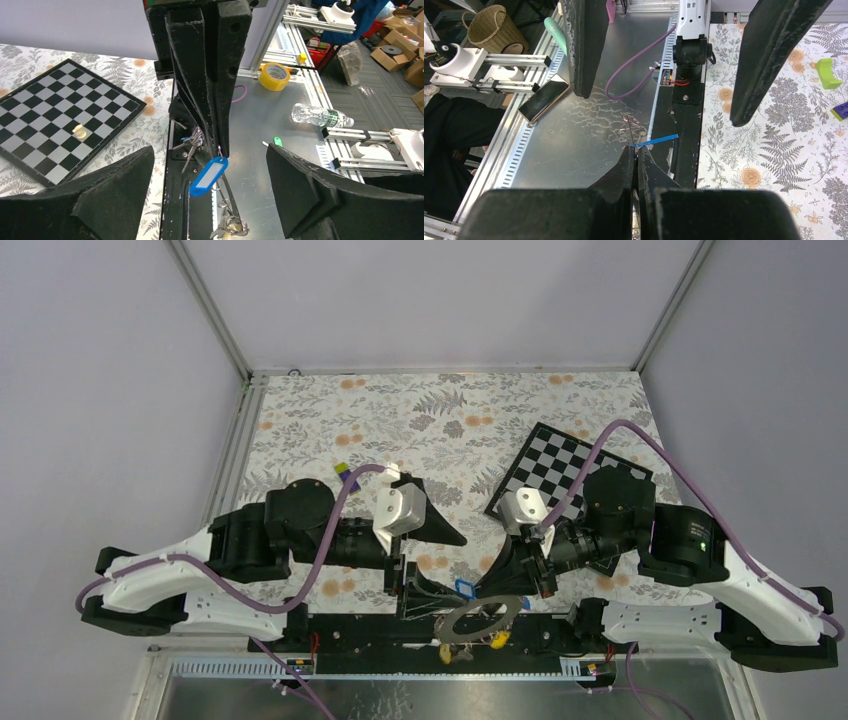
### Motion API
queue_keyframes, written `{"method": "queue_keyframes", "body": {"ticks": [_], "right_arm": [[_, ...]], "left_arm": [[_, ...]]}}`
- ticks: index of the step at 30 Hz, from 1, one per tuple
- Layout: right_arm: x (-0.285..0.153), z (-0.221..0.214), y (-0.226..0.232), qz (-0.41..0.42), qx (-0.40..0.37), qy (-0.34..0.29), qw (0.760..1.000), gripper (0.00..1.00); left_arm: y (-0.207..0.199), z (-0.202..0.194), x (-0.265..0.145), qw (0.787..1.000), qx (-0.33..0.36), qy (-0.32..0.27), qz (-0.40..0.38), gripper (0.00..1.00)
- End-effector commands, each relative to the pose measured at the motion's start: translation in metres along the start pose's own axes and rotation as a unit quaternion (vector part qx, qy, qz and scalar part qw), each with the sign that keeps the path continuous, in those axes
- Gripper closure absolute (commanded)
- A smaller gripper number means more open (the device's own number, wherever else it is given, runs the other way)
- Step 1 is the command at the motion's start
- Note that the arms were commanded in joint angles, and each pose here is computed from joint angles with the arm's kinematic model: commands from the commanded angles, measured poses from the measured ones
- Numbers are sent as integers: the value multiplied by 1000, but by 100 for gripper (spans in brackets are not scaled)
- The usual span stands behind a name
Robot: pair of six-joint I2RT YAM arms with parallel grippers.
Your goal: Remove the keys from the keyring
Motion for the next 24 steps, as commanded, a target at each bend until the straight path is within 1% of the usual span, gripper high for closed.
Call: {"method": "queue_keyframes", "body": {"ticks": [1,7,12,17,20,22,24], "right_arm": [[-11,22,9,9,-37,-51,998,100],[-16,30,14,16,-51,-76,996,100],[-15,27,14,18,-47,-73,996,100],[-17,26,14,14,-48,-75,996,100],[-20,26,15,10,-50,-77,996,100],[-20,25,15,9,-49,-74,996,100],[-20,24,14,7,-48,-70,996,100]], "left_arm": [[-7,5,15,999,-9,-13,-38,13],[-2,-10,35,999,-20,18,-36,13],[-1,-15,45,998,-23,32,-41,16],[-1,-16,45,998,-24,33,-38,20],[-1,-18,44,998,-25,37,-38,28],[-1,-17,43,998,-25,40,-39,38],[-1,-16,43,998,-25,40,-38,51]]}}
Point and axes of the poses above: each gripper's point midway between its finger pads, its own x axis out along the fingers, its own y axis along the line the jaws close on, z = x × y, the point moved 7 cm from there along -x, back along the fingers, and after that the axes turned 1 degree about -x, right-handed, at the moved point
